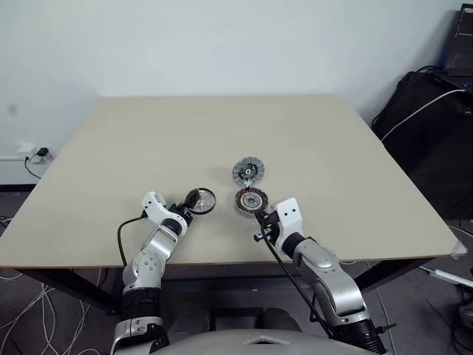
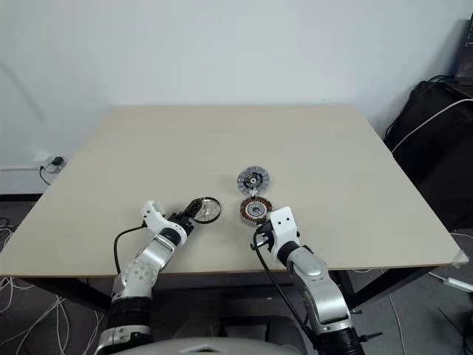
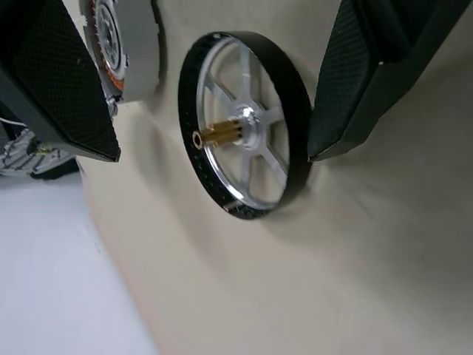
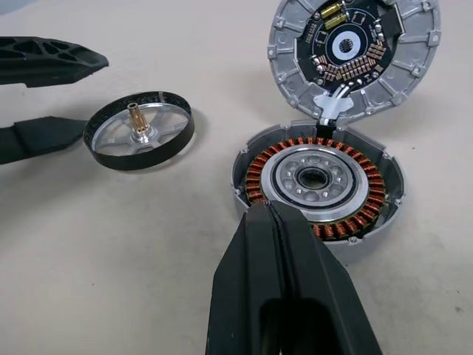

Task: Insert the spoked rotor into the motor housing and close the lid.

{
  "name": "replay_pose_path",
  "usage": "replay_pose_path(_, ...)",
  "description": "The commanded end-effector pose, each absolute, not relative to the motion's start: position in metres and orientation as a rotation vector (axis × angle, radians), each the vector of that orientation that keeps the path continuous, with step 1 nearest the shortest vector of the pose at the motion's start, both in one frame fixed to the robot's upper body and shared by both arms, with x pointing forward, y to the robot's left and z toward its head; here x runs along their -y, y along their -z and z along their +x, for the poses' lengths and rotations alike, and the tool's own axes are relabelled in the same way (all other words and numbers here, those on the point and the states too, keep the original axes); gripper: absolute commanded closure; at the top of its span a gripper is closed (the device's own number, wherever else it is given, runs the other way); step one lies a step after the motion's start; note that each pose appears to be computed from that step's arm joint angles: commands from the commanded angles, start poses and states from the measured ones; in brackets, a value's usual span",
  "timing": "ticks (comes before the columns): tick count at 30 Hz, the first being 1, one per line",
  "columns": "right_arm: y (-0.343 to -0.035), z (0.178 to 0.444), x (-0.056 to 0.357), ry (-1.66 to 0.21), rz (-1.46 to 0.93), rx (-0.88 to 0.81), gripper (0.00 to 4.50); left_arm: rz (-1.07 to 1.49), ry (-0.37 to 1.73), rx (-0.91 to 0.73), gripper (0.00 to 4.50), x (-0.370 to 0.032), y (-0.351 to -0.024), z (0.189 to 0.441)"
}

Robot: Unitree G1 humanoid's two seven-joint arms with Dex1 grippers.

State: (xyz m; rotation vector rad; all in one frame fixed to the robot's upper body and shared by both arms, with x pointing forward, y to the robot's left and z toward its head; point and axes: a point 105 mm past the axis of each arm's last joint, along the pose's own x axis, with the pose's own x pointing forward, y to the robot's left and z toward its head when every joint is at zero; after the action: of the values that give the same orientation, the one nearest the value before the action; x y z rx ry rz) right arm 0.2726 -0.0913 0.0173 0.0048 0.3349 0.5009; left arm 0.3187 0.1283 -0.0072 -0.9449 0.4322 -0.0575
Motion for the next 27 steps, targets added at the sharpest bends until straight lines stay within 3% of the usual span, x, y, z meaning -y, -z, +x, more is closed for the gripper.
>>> replay_pose_path(1, -0.032, 0.277, 0.092, -0.494, 0.003, -0.281, 4.50, -1.044, 0.119, -0.432, 0.25, -0.102, -0.003, 0.324)
replay_pose_path(20, -0.031, 0.276, 0.092, -0.485, 0.008, -0.284, 4.50, -1.198, 0.182, -0.506, 0.25, -0.076, -0.003, 0.329)
replay_pose_path(23, -0.031, 0.276, 0.093, -0.481, 0.007, -0.285, 4.50, -1.200, 0.185, -0.514, 0.83, -0.075, -0.002, 0.328)
replay_pose_path(27, -0.030, 0.276, 0.094, -0.477, 0.007, -0.286, 4.50, -1.203, 0.182, -0.515, 2.17, -0.074, -0.001, 0.328)
